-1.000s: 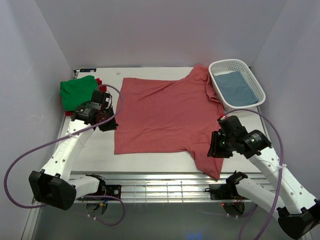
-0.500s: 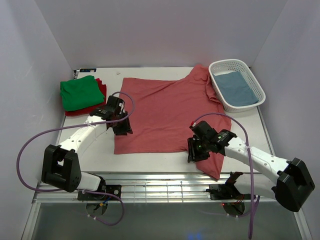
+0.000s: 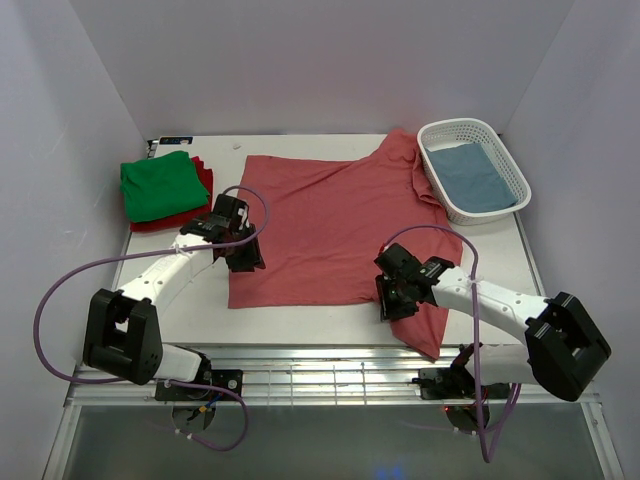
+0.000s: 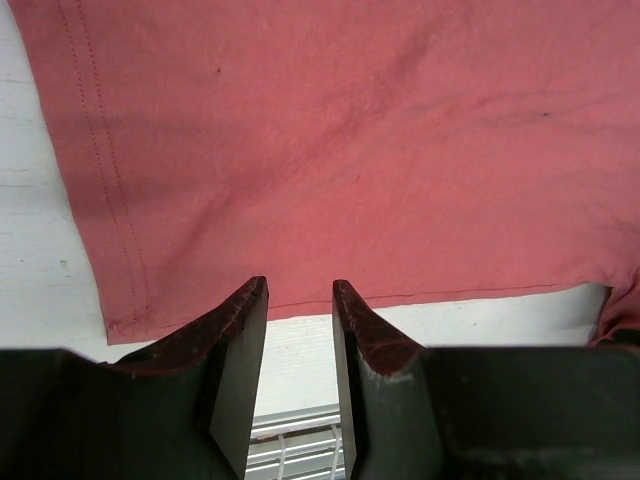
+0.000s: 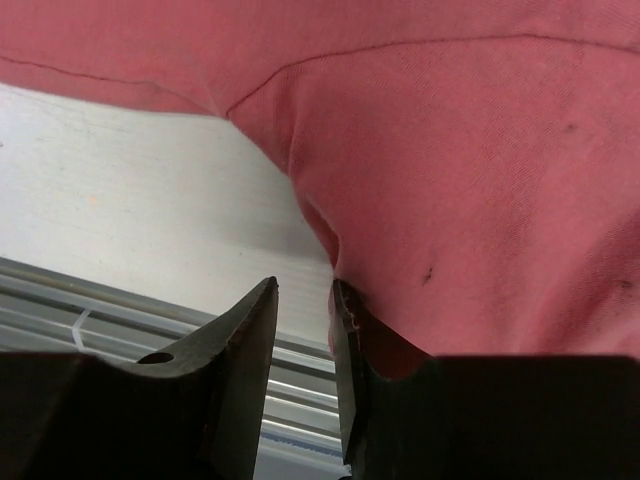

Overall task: Fold and stack the t-shirts
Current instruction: Flatten out the tshirt

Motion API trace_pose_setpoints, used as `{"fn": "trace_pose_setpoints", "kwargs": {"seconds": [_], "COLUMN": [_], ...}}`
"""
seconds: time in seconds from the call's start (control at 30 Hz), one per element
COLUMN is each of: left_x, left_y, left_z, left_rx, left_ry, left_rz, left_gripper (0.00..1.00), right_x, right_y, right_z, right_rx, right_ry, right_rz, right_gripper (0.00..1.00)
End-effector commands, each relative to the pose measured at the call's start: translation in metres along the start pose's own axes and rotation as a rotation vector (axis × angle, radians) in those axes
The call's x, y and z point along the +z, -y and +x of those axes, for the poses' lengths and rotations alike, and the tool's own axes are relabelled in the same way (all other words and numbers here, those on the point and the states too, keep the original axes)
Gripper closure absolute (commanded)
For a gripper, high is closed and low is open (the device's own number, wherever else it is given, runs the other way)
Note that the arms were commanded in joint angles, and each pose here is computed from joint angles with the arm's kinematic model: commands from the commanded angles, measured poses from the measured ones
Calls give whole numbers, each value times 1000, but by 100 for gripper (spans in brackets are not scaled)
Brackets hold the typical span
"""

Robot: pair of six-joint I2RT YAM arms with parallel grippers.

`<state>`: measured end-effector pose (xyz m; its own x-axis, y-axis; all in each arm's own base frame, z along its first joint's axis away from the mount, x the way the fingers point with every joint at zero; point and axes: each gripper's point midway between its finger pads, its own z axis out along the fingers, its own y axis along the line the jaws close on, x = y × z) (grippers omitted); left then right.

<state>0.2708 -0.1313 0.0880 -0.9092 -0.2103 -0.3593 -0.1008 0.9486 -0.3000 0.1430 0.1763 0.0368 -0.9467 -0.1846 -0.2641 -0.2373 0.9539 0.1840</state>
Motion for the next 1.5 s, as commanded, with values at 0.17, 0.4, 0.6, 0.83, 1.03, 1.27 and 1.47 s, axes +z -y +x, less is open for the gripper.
{"fn": "trace_pose_setpoints", "kwargs": {"seconds": [0.17,0.4,0.6,0.83,1.03,1.27,1.47], "left_x": [-8,-4,-3,-1,4,10,9], "left_y": [3,-1,-1,-4,-10,-7,-2], "left_z": [-1,5,5,6,14,18,10], "left_rx": [14,12,14,20,22,20,38], "left_ry": [35,26,28,31,13,-13,8], "left_rz": [29,22,25,14,-4,20,36], "left_gripper": [58,58,58,58,58,59,59], "right_x": [15,18,22,21,-23,-38,-51], "right_y": [15,27,36,-21,-77,-74,-58], "right_z": [-7,-2,15,29,23,45,14], "right_rx": [-41,-43,-63,-91,-118,-175,-127], "right_ry": [26,19,-31,-105,-94,-197,-16], "right_rz": [86,153,195,-15,-209,-193,-75], "right_gripper": [67,68,72,89,90,61,53]}}
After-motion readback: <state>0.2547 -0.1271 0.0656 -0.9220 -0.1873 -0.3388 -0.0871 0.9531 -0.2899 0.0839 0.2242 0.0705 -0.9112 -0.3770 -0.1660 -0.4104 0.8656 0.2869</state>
